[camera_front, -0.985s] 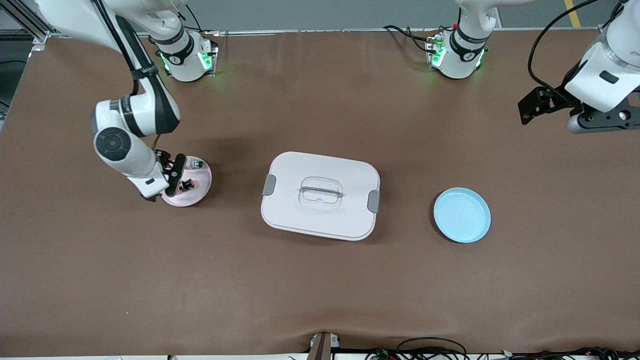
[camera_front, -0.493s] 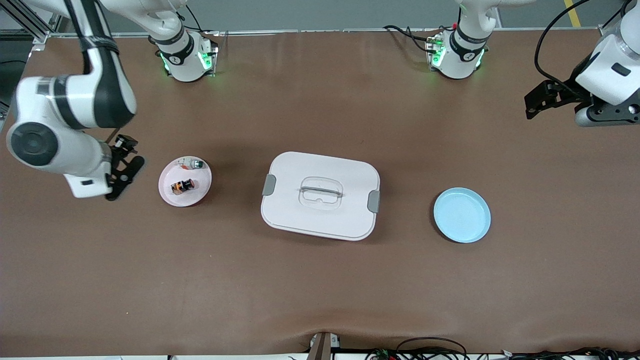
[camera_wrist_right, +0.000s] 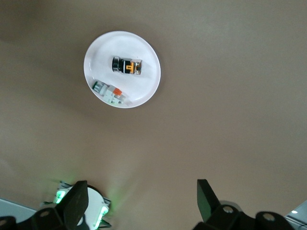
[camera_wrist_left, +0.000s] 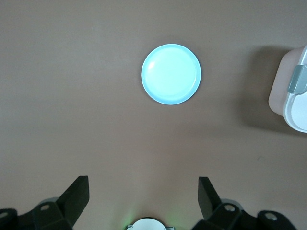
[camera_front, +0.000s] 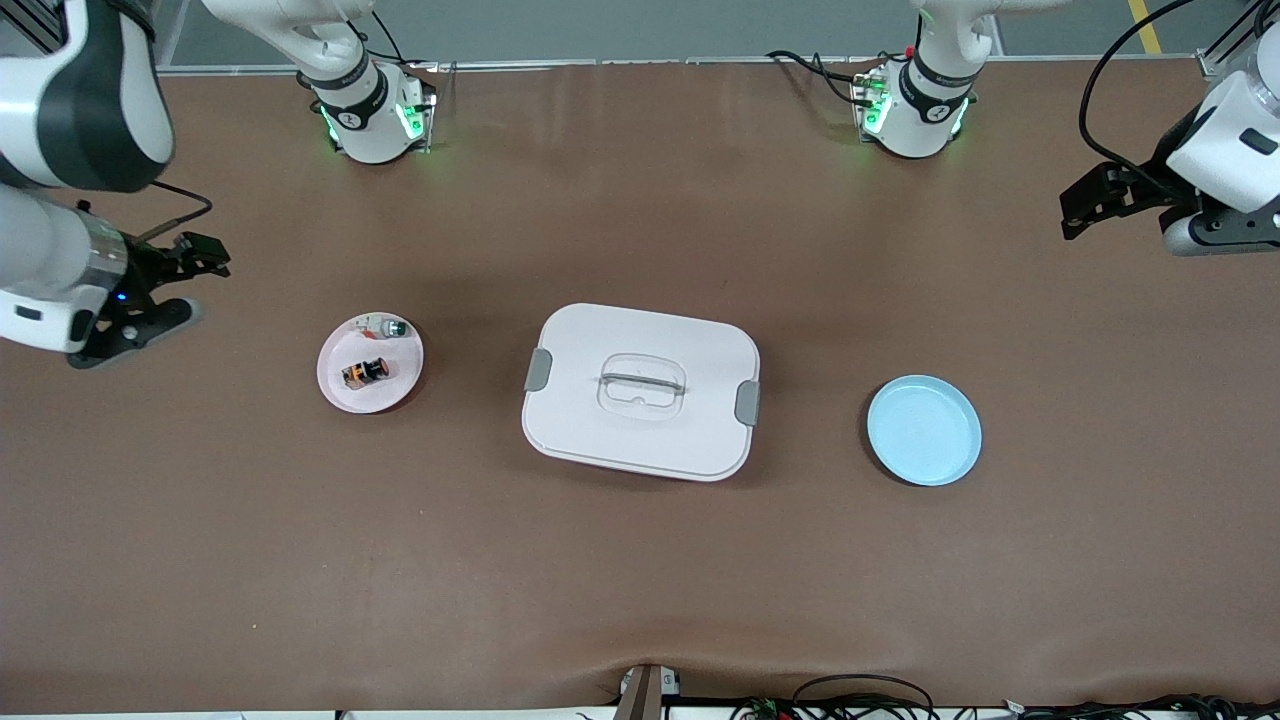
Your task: Transfer orange switch to right arm and place
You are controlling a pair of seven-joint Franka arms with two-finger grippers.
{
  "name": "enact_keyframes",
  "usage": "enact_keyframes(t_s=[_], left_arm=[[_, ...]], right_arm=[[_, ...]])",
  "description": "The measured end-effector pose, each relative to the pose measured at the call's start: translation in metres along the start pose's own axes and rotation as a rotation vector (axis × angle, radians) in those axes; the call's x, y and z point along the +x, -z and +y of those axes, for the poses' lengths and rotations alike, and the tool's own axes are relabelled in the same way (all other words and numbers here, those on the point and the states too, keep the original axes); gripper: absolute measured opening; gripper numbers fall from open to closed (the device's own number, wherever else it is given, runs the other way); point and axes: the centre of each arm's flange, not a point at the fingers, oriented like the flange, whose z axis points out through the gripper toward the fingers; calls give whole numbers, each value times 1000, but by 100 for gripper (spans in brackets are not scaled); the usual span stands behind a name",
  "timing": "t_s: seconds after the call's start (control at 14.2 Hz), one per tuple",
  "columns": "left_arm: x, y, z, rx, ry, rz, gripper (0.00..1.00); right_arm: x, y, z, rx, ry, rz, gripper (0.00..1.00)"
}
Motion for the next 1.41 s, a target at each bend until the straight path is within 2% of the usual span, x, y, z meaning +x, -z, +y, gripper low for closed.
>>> enact_keyframes(t_s=[0.21, 0.49, 0.77, 1.2, 1.41], left_arm=[[0, 0, 0, 0, 0, 0, 100], [0, 0, -1, 0, 2, 1, 100], [1, -1, -1, -1, 3, 4, 100], [-2, -8, 0, 1, -33, 13, 100], [-11, -9, 0, 6, -78, 18, 100]], right_arm=[[-23, 30, 26, 87, -205, 67, 100], [-38, 57, 30, 101, -396, 81, 100], [-35, 56, 29, 84, -420, 69, 100], [-45, 92, 26, 58, -423, 133, 100], [-46, 97, 14, 68, -403, 110, 100]])
